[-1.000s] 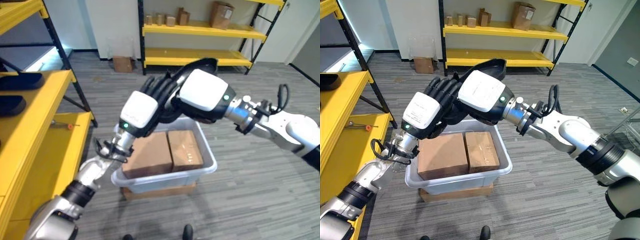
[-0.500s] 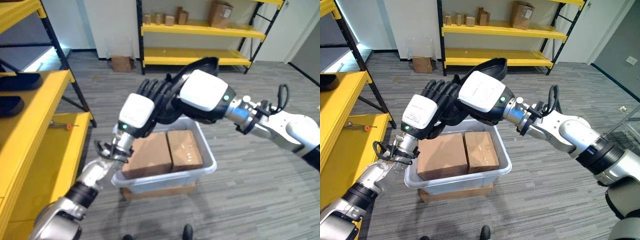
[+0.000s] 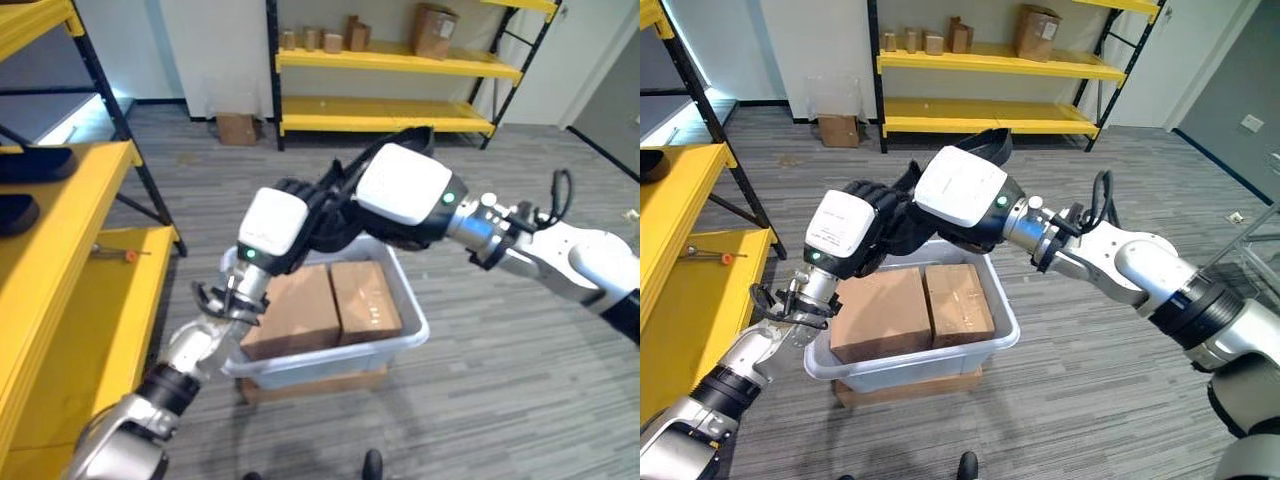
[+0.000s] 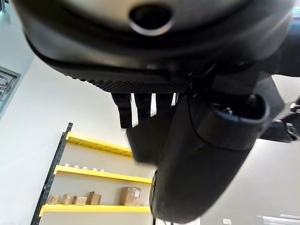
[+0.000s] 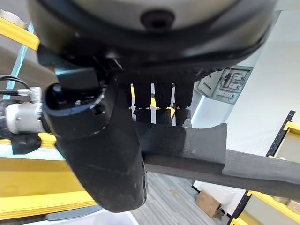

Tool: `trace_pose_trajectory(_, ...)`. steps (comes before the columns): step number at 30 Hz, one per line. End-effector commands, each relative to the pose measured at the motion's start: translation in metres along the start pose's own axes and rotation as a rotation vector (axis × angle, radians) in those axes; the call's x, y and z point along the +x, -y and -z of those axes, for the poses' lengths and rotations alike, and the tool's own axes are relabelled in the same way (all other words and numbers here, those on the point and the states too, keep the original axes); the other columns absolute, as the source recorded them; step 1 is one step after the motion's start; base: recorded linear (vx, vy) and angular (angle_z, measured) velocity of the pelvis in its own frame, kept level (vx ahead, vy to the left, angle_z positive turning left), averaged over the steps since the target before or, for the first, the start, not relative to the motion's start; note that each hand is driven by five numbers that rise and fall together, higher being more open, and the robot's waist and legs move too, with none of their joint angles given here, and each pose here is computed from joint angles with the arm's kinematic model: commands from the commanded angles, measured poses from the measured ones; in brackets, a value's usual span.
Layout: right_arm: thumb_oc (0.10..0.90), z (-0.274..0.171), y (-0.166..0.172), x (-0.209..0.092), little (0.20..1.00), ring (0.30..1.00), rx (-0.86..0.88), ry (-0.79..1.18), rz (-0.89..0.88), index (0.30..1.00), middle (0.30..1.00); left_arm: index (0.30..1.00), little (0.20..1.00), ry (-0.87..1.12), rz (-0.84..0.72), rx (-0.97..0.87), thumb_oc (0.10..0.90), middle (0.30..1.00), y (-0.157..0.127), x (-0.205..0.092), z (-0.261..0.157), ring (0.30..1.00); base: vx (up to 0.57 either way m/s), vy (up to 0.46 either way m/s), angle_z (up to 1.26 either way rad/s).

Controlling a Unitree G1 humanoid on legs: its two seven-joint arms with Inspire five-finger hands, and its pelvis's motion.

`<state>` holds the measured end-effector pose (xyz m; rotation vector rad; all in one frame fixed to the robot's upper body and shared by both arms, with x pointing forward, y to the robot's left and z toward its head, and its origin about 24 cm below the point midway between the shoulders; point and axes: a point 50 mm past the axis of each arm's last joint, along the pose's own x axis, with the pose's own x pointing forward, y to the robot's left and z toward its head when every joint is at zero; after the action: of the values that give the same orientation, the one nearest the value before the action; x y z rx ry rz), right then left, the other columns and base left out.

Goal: Move parts from the plastic box to the shelf.

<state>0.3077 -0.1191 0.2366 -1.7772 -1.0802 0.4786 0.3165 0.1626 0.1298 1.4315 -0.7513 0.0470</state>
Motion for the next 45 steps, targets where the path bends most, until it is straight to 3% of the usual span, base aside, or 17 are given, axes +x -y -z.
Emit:
trace_pose_trajectory(1, 0.400, 0.022, 0.074, 0.018, 0.300, 0.300, -0.087, -0.061, 0.327, 0.300, 0.300, 0.300, 0.300, 0.076, -0.117, -0.041, 0.400, 0.300, -0.015, 0.031, -0.015, 0.300, 0.00, -0.001, -0.15)
trace_pose_trajectory(23, 0.400, 0.021, 0.073, 0.018, 0.300, 0.300, -0.067, -0.067, 0.350, 0.300, 0.300, 0.300, 0.300, 0.095, -0.149, -0.096, 0.400, 0.300, -0.018, 0.037, -0.028, 0.300, 0.00, 0.000, -0.01)
trace_pose_trajectory(25, 0.900, 0.023, 0.072, 0.016, 1.000, 1.000, -0.040, -0.089, 0.371, 1.000, 1.000, 0.300, 0.300, 0.083, -0.150, -0.105, 0.400, 0.300, -0.017, 0.036, -0.026, 0.300, 0.00, 0.000, 0.00)
trace_pose_trajectory(33, 0.900, 0.019, 0.065, 0.009, 1.000, 1.000, 0.025, -0.107, 0.390, 1.000, 1.000, 0.300, 0.300, 0.059, -0.126, -0.108, 0.400, 0.300, -0.015, 0.030, -0.020, 0.300, 0.00, 0.000, 0.00)
trace_pose_trajectory(45, 0.900, 0.011, 0.040, -0.033, 1.000, 1.000, 0.205, -0.212, 0.422, 1.000, 1.000, 0.300, 0.300, -0.115, -0.091, -0.043, 0.400, 0.300, -0.018, -0.008, 0.027, 0.300, 0.00, -0.005, -0.06)
